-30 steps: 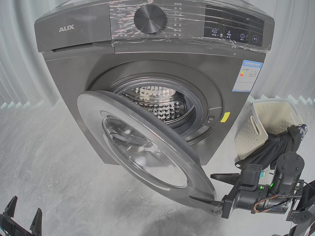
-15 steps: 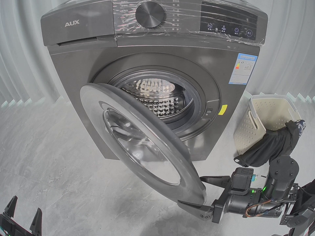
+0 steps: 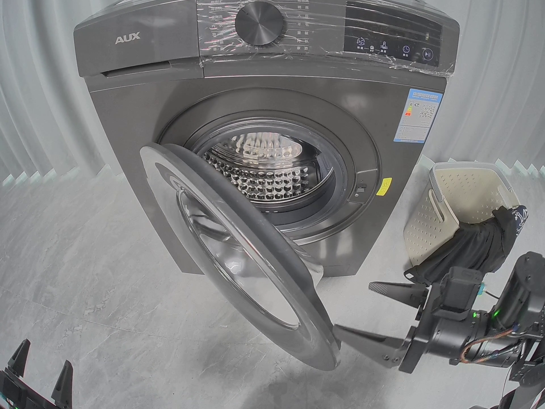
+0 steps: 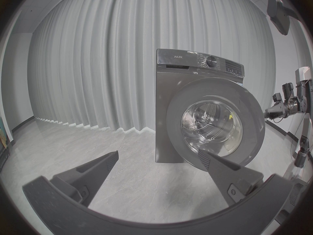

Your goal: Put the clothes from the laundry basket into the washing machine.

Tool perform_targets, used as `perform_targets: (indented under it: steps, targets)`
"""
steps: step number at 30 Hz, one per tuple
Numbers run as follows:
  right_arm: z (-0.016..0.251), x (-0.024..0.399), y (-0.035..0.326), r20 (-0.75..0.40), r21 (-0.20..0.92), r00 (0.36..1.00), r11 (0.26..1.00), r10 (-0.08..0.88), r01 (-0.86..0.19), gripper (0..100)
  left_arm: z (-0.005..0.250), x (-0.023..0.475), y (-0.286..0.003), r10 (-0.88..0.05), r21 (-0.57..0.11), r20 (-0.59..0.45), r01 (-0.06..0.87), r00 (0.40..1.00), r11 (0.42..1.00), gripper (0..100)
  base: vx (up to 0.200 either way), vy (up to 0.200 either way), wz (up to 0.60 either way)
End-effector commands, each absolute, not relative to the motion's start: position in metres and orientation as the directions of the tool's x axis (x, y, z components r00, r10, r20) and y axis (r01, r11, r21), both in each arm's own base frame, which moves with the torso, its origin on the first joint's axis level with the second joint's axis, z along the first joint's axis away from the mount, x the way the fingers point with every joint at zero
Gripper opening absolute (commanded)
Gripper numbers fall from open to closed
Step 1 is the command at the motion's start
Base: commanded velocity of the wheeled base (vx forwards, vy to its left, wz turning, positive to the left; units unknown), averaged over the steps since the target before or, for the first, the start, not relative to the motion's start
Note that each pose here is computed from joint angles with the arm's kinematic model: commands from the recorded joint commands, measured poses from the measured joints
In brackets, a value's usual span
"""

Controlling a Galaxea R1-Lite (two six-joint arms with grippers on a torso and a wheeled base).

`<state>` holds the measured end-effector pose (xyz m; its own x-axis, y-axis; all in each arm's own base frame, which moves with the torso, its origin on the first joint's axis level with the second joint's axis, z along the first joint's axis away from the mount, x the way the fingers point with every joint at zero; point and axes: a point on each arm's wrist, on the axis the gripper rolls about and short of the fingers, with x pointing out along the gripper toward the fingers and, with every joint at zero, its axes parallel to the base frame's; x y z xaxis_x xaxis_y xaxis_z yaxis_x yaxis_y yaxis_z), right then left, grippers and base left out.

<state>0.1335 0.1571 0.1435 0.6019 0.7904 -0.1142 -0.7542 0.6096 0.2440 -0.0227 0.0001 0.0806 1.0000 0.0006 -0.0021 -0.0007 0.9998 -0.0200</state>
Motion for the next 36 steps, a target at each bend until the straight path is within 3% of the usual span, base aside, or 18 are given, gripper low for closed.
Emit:
perform_targets:
  steps: [1, 5, 10, 16, 29, 36]
  targets:
    - [0.165, 0.134, 0.137, -0.006, 0.254, 0.665, 0.644, 0.747, -0.722, 100, 0.076, -0.023, 0.000, 0.002, -0.020, -0.003, -0.002, 1.000, 1.000, 100, 0.000, 0.000, 0.00]
    - [0.155, 0.154, 0.128, -0.063, 0.256, 0.736, 0.724, 0.674, -0.641, 100, 0.076, -0.023, 0.000, 0.000, -0.018, -0.005, 0.000, 1.000, 1.000, 100, 0.000, 0.000, 0.00]
    - [0.130, 0.179, 0.132, -0.172, 0.252, 0.769, 0.782, 0.616, -0.570, 100, 0.076, -0.023, 0.000, 0.002, -0.018, -0.005, -0.002, 1.000, 1.000, 100, 0.000, 0.000, 0.00]
    - [0.105, 0.188, 0.143, -0.255, 0.236, 0.765, 0.805, 0.592, -0.544, 100, 0.076, -0.023, 0.000, 0.002, -0.018, -0.003, -0.002, 1.000, 1.000, 100, 0.000, 0.000, 0.00]
    - [0.077, 0.175, 0.185, -0.268, 0.211, 0.667, 0.718, 0.695, -0.664, 100, 0.076, -0.023, 0.000, 0.000, -0.018, -0.005, 0.000, 1.000, 1.000, 100, 0.000, 0.000, 0.00]
    - [0.077, 0.164, 0.200, -0.236, 0.210, 0.625, 0.667, 0.744, -0.715, 100, 0.076, -0.023, 0.000, 0.002, -0.018, -0.005, -0.002, 1.000, 1.000, 100, 0.000, 0.000, 0.00]
